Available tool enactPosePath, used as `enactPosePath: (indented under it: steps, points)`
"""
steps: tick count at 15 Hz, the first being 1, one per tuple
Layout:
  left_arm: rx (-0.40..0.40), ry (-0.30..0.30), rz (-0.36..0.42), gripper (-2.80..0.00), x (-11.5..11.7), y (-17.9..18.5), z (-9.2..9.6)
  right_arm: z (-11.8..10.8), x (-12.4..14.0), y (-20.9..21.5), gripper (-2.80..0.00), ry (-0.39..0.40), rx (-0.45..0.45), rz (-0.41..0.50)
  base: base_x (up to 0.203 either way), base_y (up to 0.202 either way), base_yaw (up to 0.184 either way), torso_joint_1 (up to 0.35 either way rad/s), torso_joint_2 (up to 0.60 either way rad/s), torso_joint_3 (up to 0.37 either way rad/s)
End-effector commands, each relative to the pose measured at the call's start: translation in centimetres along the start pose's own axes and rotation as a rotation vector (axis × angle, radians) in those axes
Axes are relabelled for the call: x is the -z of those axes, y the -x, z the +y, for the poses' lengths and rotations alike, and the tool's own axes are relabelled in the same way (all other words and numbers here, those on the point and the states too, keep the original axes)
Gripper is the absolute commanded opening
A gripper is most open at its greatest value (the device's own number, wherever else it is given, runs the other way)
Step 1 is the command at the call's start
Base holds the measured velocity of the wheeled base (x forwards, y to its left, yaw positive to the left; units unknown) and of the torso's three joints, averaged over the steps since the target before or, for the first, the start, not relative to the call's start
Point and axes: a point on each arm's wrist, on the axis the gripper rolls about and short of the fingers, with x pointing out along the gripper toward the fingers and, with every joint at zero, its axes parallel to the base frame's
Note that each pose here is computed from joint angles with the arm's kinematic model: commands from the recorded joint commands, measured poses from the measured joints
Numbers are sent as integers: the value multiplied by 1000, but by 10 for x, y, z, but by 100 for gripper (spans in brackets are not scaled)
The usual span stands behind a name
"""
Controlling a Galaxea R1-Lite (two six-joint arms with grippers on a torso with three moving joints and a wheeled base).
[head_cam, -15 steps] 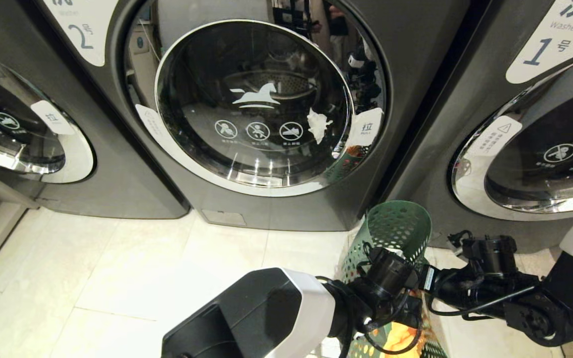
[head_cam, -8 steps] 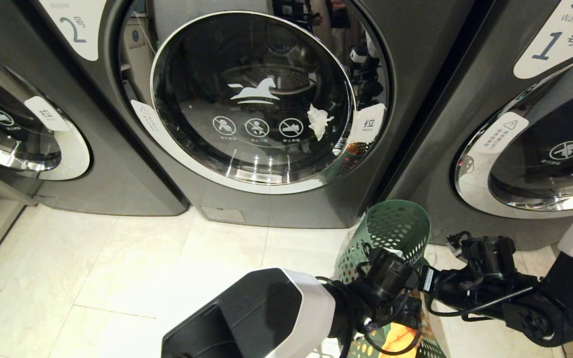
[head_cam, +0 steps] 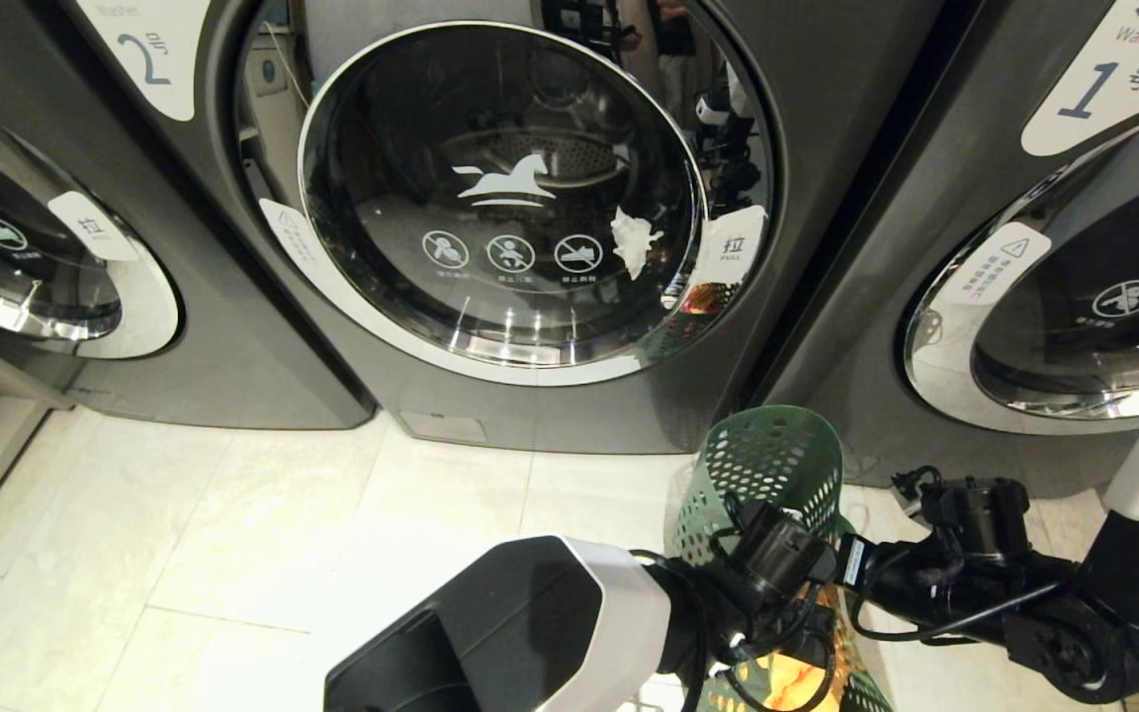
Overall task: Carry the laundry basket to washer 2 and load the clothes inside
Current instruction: Pick up the clothes basket and put it beside the washing machine
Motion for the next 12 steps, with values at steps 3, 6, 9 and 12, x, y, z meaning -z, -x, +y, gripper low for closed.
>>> enactPosePath:
  steps: [3,6,9,12]
  points:
    - [-15,7,-9,0,-2,1,1,-2,3,-1,-280,-6,6,9,0,0,0,0,0,0]
    - [-125,2,-21,0,-3,5,3,-8,3,-1,-280,-12,27,8,0,0,0,0,0,0]
    - [-211,-2,-60,0,-11,16,1,-18,-1,2,-280,-36,53,-5,0,0,0,0,0,0]
    - [-324,-48,-118,0,-18,21,1,-24,2,-1,-280,-43,70,4,0,0,0,0,0,0]
